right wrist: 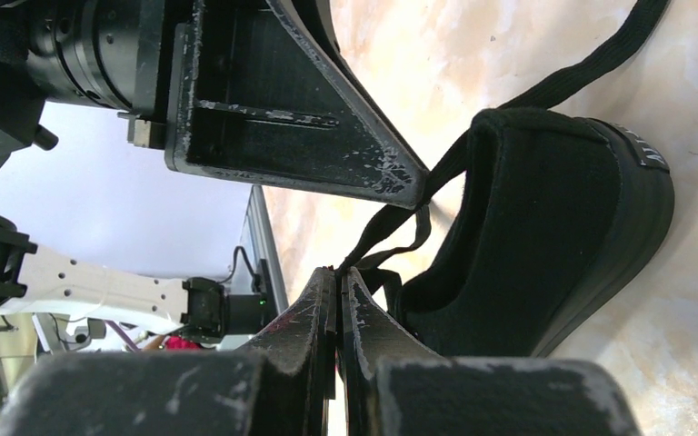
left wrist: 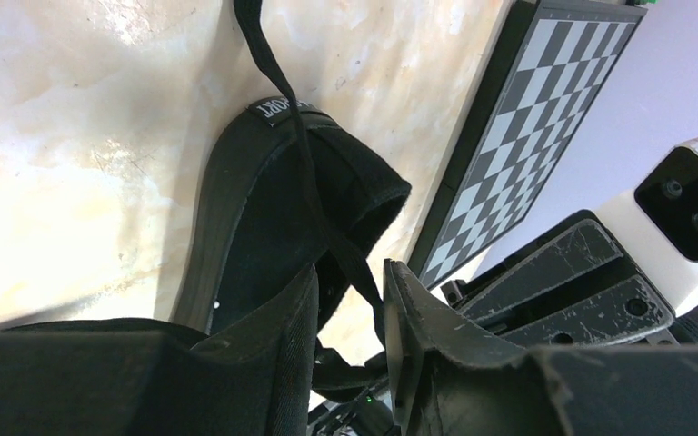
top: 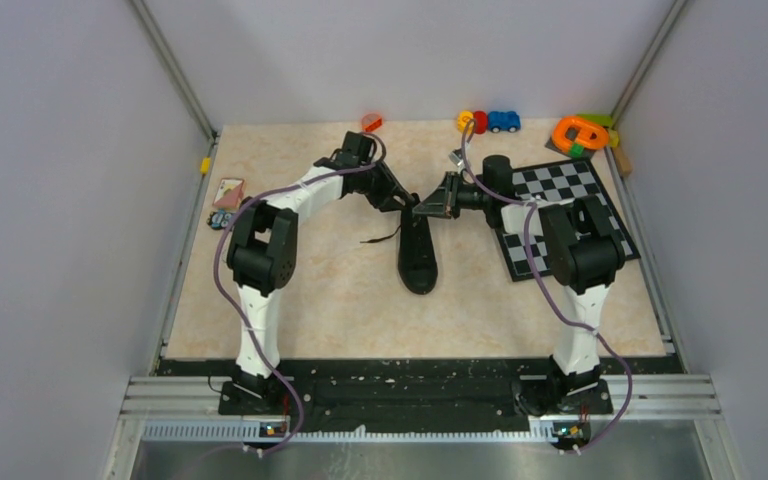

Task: Tie the shoes
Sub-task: Tie the shoelace on the shoe.

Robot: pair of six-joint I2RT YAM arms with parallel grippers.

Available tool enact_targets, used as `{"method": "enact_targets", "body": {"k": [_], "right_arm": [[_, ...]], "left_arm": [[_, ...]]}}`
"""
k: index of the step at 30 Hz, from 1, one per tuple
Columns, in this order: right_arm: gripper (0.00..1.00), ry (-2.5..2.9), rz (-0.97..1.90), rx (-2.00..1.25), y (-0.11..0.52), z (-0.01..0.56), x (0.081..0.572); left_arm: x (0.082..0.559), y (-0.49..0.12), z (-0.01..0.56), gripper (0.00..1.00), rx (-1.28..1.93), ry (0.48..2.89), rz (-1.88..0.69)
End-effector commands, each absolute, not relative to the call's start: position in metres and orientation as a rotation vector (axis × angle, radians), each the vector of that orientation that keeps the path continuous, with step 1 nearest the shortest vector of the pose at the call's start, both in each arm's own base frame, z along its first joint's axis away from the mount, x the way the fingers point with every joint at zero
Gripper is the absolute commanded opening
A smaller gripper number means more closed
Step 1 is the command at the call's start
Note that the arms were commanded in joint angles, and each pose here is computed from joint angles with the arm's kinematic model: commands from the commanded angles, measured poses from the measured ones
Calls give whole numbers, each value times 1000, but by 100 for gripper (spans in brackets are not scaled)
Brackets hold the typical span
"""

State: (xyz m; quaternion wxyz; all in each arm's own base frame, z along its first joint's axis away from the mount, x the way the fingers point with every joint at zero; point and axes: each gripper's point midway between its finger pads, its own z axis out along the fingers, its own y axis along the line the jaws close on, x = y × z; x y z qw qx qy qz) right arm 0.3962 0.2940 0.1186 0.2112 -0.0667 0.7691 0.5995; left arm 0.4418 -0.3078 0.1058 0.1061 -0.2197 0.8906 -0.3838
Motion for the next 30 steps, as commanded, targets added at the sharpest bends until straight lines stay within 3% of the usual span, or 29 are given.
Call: {"method": "enact_targets", "body": {"k": [1, 8, 12, 15, 18, 21, 30], "right_arm": [[0, 2008, 1660, -287, 301, 159, 401], [0, 2012, 1660, -285, 300, 157, 400], [0, 2002, 1661, -287, 300, 160, 401], [0, 2004, 1663, -288, 300, 160, 400], [0, 2003, 1662, -288, 300, 160, 399], [0, 2004, 1661, -286, 300, 160, 399], [0, 2021, 1655, -236, 300, 155, 404]], "left_arm": [[453, -312, 112, 35, -638, 2593, -1130], [457, -312, 112, 21, -631, 2590, -1124], [457, -310, 108, 36, -629, 2592, -1103], [458, -312, 107, 37, -631, 2596, -1114], [459, -310, 105, 25, -630, 2598, -1097], [459, -306, 107, 1, -623, 2593, -1066], [451, -287, 129, 0, -580, 2551, -986]]}}
